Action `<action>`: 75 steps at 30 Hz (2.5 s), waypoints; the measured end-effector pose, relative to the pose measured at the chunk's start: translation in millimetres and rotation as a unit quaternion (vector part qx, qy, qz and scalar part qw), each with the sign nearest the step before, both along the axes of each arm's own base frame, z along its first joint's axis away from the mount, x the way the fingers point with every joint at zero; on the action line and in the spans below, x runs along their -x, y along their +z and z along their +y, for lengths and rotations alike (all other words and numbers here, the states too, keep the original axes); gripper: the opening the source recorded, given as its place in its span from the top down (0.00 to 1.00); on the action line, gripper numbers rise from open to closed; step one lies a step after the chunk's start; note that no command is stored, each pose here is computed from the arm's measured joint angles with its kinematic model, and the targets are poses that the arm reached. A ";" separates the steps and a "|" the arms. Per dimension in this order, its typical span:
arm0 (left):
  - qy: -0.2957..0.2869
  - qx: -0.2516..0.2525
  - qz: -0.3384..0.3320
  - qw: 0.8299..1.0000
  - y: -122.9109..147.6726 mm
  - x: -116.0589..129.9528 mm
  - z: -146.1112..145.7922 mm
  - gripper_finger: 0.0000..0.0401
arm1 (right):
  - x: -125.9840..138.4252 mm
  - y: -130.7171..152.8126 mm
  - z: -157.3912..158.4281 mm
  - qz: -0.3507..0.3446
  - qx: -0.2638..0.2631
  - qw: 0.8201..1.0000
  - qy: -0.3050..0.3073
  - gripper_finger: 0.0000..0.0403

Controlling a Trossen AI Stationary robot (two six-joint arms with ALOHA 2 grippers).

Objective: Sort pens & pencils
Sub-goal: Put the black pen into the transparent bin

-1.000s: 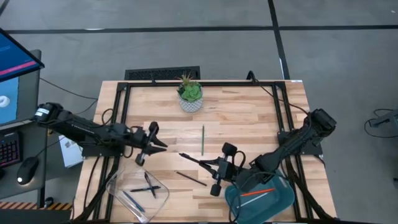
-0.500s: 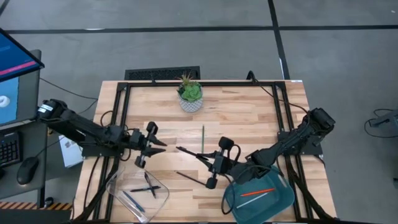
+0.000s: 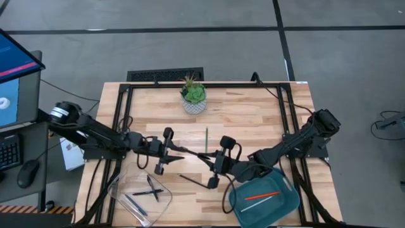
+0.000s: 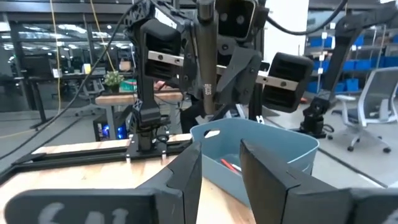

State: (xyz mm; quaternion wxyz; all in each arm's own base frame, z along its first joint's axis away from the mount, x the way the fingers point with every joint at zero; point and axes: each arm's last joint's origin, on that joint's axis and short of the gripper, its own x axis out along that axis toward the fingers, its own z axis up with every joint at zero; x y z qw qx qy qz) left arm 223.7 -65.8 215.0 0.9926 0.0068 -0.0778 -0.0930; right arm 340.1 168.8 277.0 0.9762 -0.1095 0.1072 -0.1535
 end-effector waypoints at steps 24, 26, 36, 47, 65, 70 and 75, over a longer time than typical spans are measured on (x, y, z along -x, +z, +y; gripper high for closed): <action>0.009 -0.039 -0.035 0.999 10.9 -7.3 -2.2 0.75 | -4.3 -8.5 -10.6 -0.020 -0.026 0.999 0.031 0.85; 0.010 -0.038 -0.044 0.998 12.7 -7.0 -2.0 0.75 | -4.3 -8.6 -10.6 -0.020 -0.027 0.999 0.032 0.85; 0.013 -0.044 -0.056 0.997 14.7 -6.5 -1.9 0.75 | -4.3 -8.6 -10.6 -0.022 -0.032 0.999 0.032 0.85; 0.000 -0.045 -0.073 0.996 26.0 -12.9 1.2 0.75 | -4.3 -8.7 -10.6 -0.022 -0.035 0.999 0.032 0.85; -0.009 -0.051 -0.054 0.997 27.3 -17.6 2.3 0.75 | -4.3 -8.7 -10.6 -0.022 -0.035 0.999 0.032 0.85; -0.021 -0.053 -0.057 0.997 27.4 -17.4 1.6 0.75 | -4.3 -8.7 -10.4 -0.022 -0.035 0.999 0.033 0.85; -0.020 -0.054 -0.062 0.996 28.4 -17.1 1.7 0.75 | -4.3 -8.6 -10.4 -0.023 -0.035 0.999 0.033 0.85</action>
